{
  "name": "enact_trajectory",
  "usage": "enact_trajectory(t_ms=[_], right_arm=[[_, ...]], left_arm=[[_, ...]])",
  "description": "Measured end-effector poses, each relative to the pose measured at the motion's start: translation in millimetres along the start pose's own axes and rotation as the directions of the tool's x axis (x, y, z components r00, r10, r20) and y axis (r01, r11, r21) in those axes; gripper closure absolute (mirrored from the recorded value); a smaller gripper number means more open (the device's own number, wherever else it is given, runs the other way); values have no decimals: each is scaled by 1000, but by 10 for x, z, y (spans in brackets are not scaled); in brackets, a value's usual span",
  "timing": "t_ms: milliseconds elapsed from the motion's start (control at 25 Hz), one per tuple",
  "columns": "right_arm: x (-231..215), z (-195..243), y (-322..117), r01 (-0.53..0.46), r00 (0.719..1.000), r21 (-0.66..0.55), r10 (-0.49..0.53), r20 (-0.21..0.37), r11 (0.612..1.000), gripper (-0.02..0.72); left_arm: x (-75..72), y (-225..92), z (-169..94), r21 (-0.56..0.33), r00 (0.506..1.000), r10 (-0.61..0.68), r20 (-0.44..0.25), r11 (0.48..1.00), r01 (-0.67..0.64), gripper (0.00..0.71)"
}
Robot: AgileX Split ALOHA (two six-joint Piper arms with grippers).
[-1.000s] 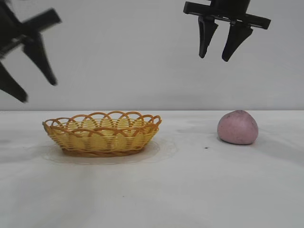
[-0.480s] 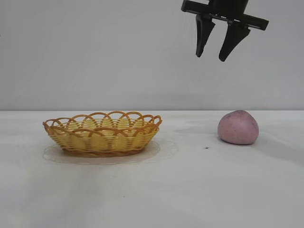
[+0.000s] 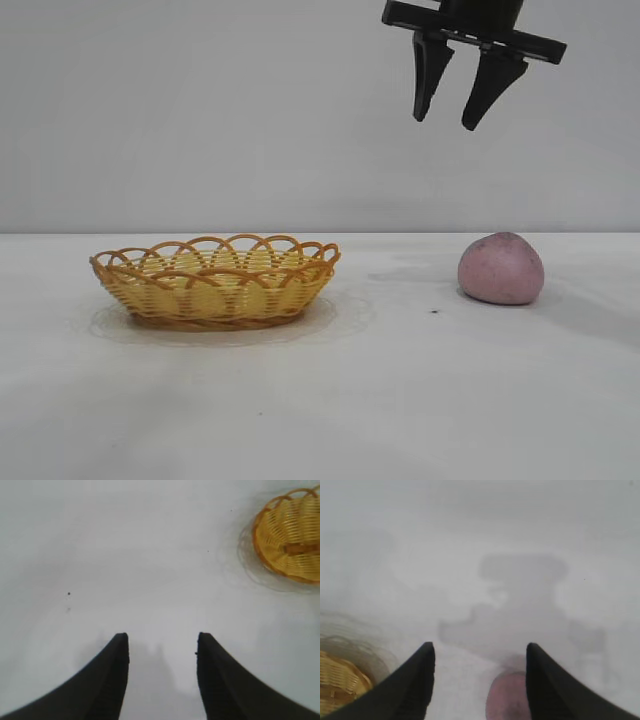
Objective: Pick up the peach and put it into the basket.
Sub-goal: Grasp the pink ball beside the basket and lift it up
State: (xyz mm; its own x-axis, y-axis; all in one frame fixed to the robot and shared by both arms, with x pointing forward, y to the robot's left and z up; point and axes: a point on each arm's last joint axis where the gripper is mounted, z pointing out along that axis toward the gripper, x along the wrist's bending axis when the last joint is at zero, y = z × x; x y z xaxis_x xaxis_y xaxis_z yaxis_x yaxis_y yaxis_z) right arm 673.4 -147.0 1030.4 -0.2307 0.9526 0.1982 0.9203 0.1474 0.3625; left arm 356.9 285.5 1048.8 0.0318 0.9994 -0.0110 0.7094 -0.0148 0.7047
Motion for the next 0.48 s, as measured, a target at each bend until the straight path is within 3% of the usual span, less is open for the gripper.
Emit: enact_trajectory(t_ms=[240, 480], right_arm=[[0, 3, 3, 0, 1000, -3, 0, 0, 1000, 302], [-3, 3, 4, 3, 1000, -4, -3, 3, 1000, 302]], left_arm=[[190, -557, -662, -111, 1000, -30, 9, 993, 31, 437], [277, -919, -899, -189, 1000, -15, 22, 982, 19, 437]])
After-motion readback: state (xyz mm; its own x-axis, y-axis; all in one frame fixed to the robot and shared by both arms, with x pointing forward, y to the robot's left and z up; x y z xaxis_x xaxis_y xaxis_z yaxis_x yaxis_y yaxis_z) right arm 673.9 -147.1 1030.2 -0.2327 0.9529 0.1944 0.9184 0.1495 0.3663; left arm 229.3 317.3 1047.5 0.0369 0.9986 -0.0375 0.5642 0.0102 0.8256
